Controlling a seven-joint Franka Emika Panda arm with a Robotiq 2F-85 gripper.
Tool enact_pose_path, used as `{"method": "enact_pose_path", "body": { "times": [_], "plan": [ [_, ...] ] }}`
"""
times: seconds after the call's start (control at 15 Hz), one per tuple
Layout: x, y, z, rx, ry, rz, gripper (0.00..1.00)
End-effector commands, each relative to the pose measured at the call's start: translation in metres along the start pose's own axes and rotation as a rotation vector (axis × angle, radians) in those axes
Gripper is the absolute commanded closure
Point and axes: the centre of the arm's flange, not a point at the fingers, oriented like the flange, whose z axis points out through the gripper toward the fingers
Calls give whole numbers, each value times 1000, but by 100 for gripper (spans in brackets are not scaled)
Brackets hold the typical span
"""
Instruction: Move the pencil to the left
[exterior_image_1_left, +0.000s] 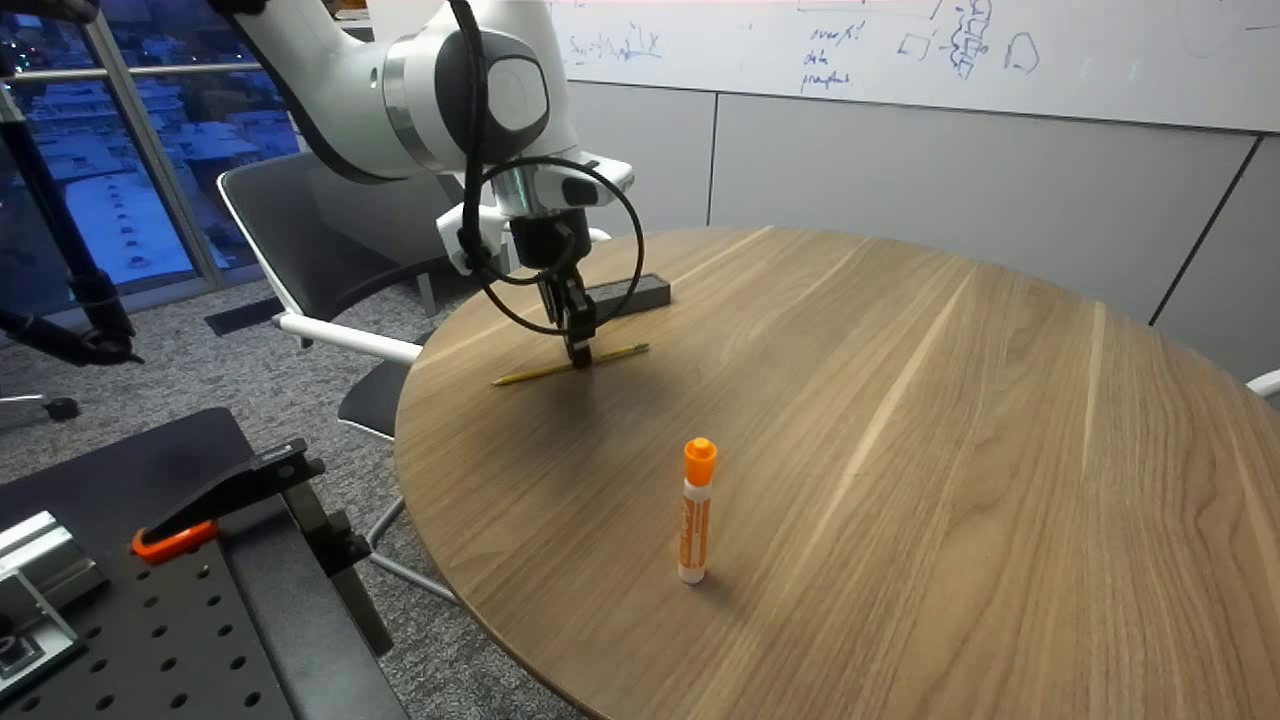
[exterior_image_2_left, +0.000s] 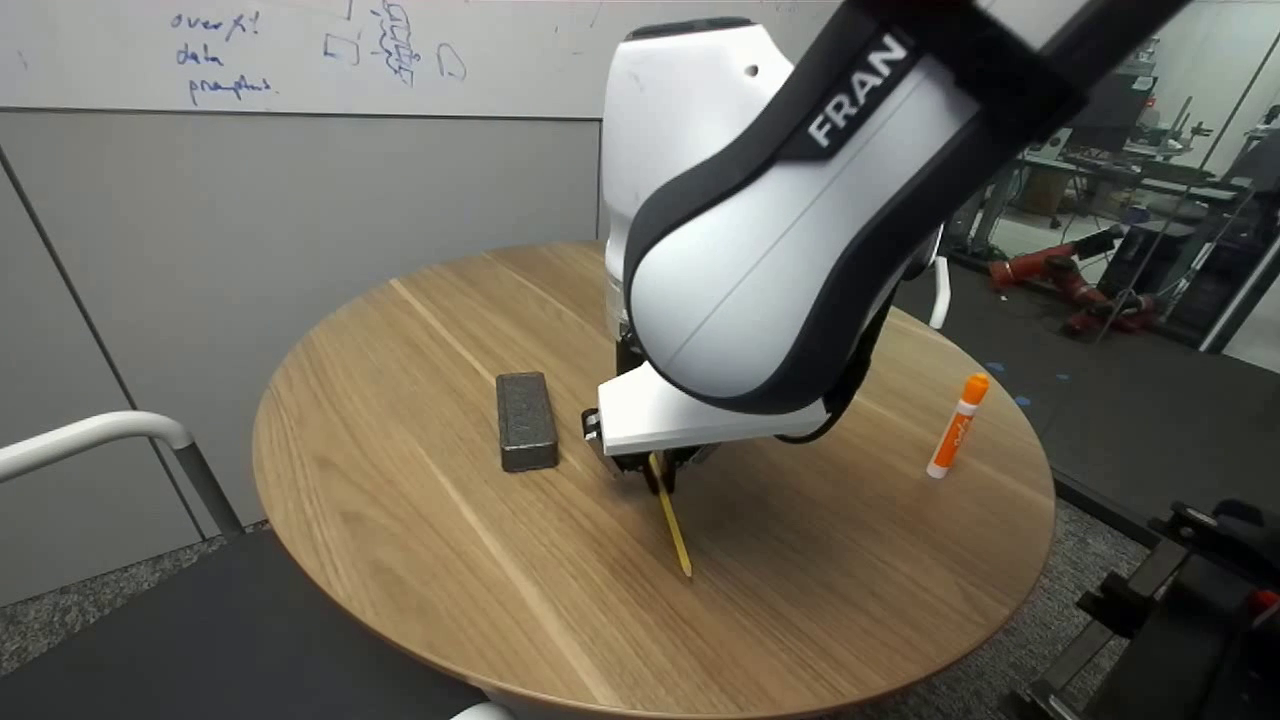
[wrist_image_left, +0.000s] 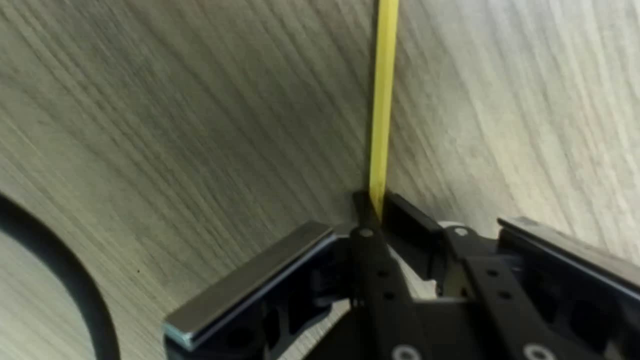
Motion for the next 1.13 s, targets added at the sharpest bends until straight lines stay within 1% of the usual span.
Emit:
{"method": "enact_pose_path", "body": {
  "times": [0.0, 0.13, 0.2, 0.27, 0.33, 0.4, 0.47, 0.6, 0.67, 0.73, 0.8, 0.93, 1.0, 1.07],
  "plan": [
    [7, -8, 5, -27, -16, 28, 97],
    [7, -5, -2, -31, -28, 33, 97],
    [7, -4, -5, -31, -32, 35, 91],
    [7, -2, -8, -32, -37, 36, 62],
    [7, 0, -12, -33, -46, 33, 60],
    [6, 3, -20, -35, -60, 30, 54],
    [6, 5, -27, -36, -70, 28, 46],
    [7, 13, -47, -32, -100, 21, 33],
    [8, 19, -62, -25, -133, 9, 25],
    [9, 27, -76, -19, -169, -5, 19],
    [11, 7, -39, -41, -98, 11, 35],
    [15, 15, -61, -30, -127, -2, 22],
    [16, 19, -68, -25, -131, -3, 19],
    [15, 21, -70, -23, -133, -4, 19]
  ]
}}
